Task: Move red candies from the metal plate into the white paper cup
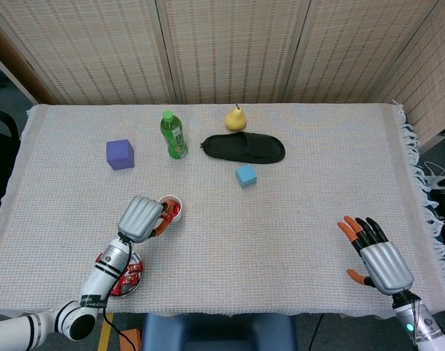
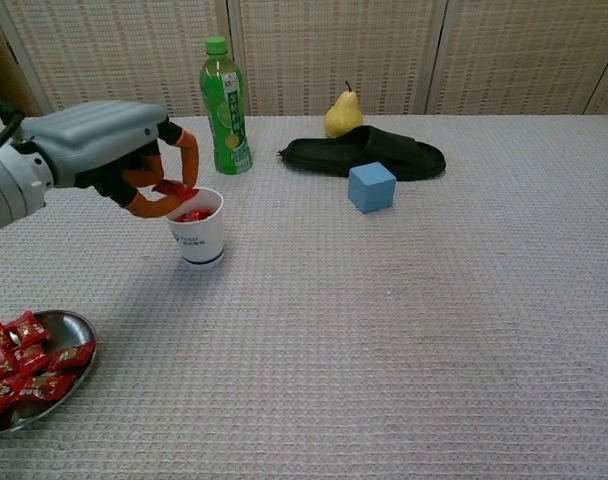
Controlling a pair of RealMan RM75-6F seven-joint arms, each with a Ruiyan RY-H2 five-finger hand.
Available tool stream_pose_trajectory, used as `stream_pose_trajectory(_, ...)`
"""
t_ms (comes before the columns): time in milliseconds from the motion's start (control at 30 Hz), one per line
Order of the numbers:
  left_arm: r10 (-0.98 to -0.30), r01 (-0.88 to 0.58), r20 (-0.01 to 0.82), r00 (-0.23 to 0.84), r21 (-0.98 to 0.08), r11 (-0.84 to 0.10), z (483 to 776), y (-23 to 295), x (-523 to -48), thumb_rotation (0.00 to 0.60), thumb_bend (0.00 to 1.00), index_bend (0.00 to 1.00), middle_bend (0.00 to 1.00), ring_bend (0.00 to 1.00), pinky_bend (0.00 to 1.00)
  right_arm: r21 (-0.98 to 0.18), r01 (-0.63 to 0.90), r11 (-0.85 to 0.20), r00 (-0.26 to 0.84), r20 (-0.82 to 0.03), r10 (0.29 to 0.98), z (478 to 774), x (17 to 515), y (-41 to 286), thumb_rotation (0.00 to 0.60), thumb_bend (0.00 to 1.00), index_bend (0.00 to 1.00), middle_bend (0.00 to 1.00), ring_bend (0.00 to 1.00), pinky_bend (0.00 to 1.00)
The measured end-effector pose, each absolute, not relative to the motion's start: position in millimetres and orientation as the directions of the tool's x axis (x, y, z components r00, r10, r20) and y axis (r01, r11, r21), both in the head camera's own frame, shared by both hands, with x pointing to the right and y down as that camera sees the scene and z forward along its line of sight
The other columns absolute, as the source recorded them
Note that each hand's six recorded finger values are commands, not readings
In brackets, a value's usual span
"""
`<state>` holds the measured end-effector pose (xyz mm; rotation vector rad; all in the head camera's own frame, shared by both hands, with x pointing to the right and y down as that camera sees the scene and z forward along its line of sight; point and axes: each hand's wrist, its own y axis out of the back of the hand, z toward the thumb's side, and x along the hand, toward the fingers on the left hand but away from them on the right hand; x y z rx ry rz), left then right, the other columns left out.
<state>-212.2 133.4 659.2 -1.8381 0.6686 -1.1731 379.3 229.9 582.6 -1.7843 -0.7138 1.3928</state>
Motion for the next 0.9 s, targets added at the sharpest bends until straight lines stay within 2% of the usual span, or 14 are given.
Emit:
stream_pose_trajectory(367, -0.774, 0.046, 0.502, 0.385, -0.849, -0.527, 687, 119, -208, 0.600, 0.39, 0.47, 1.00, 1.00, 1.00, -0.828, -0.013, -0.561, 0.234, -0.548, 0.803, 582, 384, 227, 0.600, 0.10, 0.00, 0.00, 0.00, 0.00)
stream_pose_trajectory(467, -0.771, 0.051, 0.510, 0.380, -0.844, -0.533, 692, 118, -208, 0.600, 0.39, 0.41, 1.00, 1.00, 1.00, -0.827, -0.013, -0.562, 0.232, -0.549, 0.803, 583, 384, 226, 0.600, 0.10, 0.00, 0.00, 0.00, 0.00)
stream_pose_trajectory(633, -0.773, 0.046, 0.501, 0.389, -0.849, -0.527, 690, 119, -207, 0.600, 0.39, 0.26, 1.00, 1.00, 1.00, -0.826, -0.015, -0.563, 0.233, -0.551, 0.802, 583, 384, 226, 0.600, 0.10, 0.00, 0.00, 0.00, 0.00)
stream_pose_trajectory(733, -0.775, 0.038, 0.494, 0.395, -0.851, -0.523, 686, 121, -208, 0.600, 0.39, 0.22, 1.00, 1.00, 1.00, -0.827, -0.015, -0.562, 0.235, -0.549, 0.802, 583, 383, 227, 0.600, 0.10, 0.00, 0.00, 0.00, 0.00)
stream_pose_trajectory(900, -0.782, 0.005, 0.472, 0.406, -0.857, -0.515, 673, 128, -216, 0.600, 0.39, 0.21, 1.00, 1.00, 1.00, -0.826, -0.017, -0.564, 0.240, -0.551, 0.799, 583, 382, 228, 0.600, 0.10, 0.00, 0.00, 0.00, 0.00)
